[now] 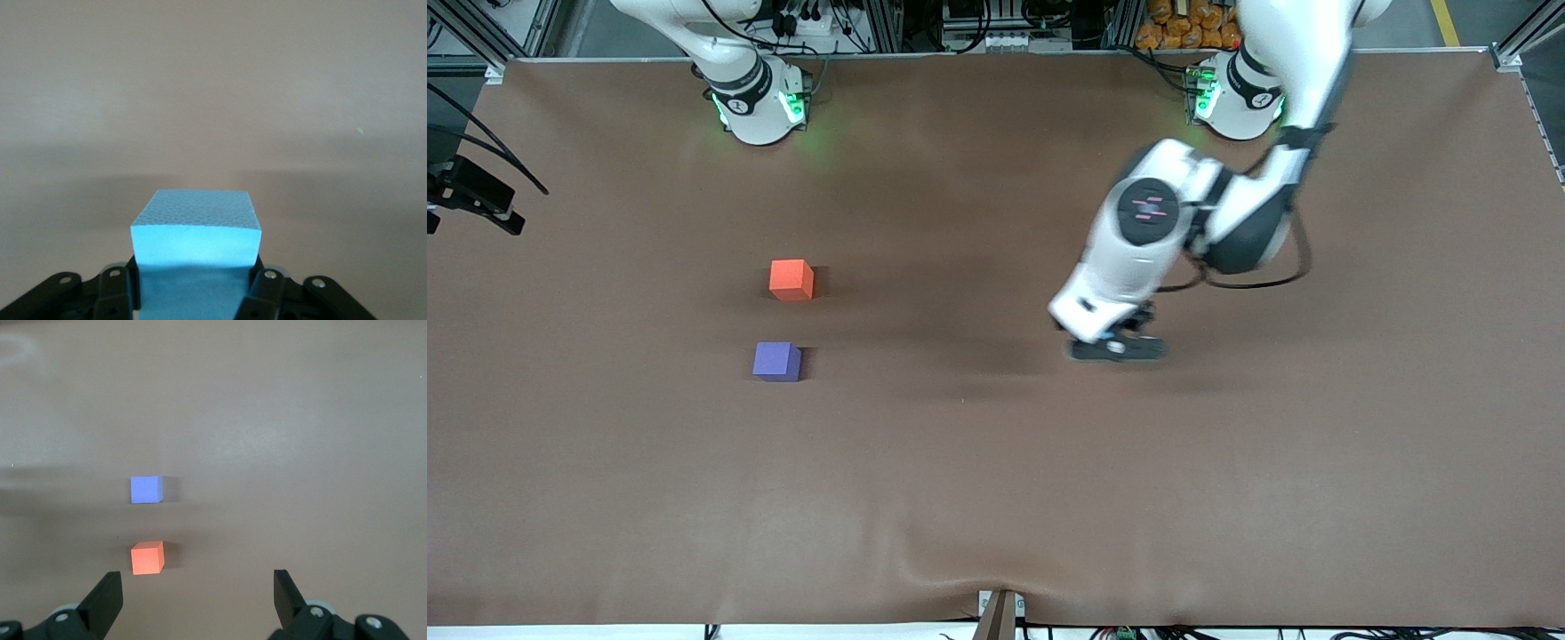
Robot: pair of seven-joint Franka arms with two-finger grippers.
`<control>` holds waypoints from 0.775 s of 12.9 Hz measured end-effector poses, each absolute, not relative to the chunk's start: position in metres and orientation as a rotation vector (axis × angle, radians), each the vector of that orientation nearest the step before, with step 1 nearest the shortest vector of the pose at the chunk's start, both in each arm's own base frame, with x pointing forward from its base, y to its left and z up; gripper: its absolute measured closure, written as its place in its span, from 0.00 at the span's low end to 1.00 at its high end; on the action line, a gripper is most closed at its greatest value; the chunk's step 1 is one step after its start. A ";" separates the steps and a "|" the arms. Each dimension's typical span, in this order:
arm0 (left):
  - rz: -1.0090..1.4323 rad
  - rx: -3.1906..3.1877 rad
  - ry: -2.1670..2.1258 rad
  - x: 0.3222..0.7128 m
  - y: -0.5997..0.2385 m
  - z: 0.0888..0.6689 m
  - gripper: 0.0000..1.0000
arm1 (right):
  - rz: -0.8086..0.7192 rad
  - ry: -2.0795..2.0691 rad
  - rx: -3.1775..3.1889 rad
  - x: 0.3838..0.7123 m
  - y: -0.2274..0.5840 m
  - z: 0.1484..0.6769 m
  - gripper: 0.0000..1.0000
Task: Place blue block between orange and purple blocks
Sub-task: 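Carry the blue block with the left gripper to the table middle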
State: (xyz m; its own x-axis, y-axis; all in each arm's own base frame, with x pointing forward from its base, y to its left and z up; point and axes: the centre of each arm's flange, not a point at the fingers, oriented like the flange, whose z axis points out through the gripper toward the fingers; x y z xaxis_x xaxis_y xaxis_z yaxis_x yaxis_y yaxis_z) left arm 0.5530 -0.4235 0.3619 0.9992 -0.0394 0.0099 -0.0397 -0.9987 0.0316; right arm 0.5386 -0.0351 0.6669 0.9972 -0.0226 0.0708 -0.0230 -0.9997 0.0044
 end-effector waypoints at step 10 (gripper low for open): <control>0.066 2.996 -0.096 0.451 -0.617 0.235 0.45 | 0.111 -0.036 3.135 0.539 -0.035 0.667 0.00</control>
